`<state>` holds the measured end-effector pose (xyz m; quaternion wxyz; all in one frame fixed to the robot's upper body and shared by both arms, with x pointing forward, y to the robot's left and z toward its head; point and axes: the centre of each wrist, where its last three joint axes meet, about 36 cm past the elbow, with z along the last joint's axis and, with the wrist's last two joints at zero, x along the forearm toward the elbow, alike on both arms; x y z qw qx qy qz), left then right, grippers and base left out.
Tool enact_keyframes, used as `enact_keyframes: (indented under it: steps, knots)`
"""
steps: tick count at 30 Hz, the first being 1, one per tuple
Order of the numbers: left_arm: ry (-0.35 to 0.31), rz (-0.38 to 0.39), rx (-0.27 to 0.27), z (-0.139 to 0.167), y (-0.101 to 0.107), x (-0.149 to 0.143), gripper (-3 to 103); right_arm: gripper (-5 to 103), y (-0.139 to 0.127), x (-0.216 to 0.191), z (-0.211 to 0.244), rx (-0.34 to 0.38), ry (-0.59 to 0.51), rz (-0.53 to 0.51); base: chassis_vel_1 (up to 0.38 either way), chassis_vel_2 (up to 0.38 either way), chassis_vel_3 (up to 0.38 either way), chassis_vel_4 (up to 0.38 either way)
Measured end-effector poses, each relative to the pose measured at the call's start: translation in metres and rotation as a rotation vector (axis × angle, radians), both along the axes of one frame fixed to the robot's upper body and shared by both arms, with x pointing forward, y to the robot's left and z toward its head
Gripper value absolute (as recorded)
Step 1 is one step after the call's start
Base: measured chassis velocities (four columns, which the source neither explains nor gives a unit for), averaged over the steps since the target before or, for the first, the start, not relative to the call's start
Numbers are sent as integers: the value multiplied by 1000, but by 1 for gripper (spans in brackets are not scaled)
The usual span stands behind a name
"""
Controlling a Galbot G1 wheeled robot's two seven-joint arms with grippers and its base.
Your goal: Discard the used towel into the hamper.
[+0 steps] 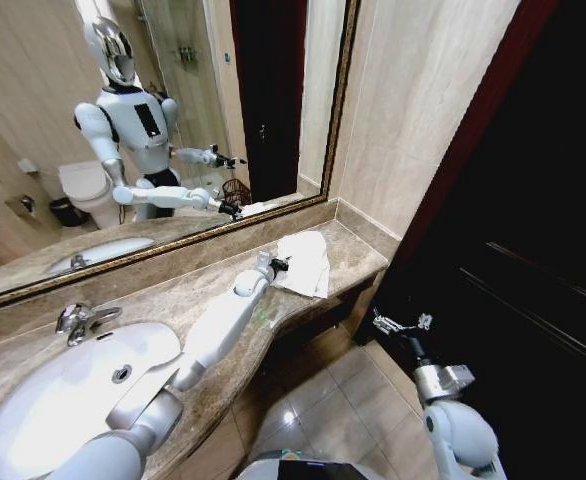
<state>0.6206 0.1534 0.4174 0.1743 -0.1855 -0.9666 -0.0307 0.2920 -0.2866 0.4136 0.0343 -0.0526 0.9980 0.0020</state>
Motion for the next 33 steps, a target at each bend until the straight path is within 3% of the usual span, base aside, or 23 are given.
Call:
enact_keyframes:
  steps: [20,33]
  knots:
    - [-29,-10,-10,10,3,-2,7,100,-2,-1,3,-5,-10,-2,0,0,0,0]
    - [-147,-26,-43,52,5,-34,7,100,0,-1,8,-4,-19,2,0,0,0,0]
